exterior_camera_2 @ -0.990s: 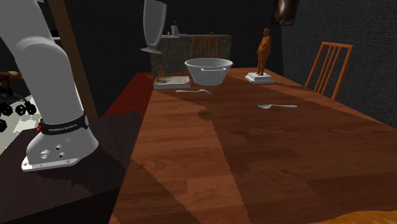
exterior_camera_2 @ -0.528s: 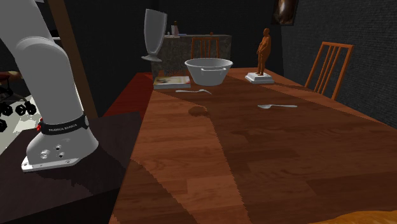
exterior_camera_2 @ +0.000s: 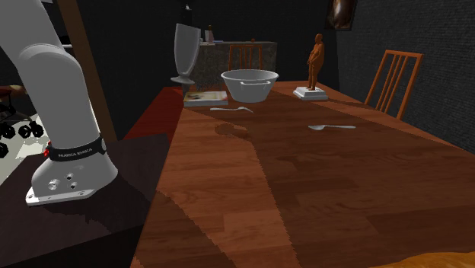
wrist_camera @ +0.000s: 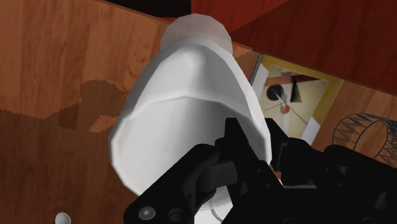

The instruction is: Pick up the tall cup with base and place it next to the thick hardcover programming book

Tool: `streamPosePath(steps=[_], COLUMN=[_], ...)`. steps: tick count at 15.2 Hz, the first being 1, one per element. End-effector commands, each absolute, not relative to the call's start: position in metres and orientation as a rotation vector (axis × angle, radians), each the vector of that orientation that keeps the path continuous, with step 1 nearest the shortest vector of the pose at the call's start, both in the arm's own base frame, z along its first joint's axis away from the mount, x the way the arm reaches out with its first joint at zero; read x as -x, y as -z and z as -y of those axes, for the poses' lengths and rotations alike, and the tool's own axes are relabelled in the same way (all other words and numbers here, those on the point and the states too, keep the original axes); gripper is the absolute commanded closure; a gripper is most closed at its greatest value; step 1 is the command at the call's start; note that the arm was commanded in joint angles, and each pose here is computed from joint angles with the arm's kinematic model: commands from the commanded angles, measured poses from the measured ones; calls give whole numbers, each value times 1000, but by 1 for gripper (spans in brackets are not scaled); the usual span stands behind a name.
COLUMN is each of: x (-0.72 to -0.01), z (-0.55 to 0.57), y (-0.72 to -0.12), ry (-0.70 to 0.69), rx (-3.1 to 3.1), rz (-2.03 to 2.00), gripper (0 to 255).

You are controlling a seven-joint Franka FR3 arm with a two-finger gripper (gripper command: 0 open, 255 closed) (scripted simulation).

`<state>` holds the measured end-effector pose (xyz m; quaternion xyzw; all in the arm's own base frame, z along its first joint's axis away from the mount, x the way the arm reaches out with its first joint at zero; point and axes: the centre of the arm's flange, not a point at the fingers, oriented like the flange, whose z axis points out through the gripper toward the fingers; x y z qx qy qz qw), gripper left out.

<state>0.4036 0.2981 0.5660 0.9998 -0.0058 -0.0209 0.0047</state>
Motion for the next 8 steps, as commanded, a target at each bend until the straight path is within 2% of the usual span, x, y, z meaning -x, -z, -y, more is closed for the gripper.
streamPosePath(steps=[1,8], x=[-404,-404], z=[-299,-299], y=[-556,-519], ry=[64,64], rx=[-3132,-3132], rz=[18,18], gripper=[255,255])
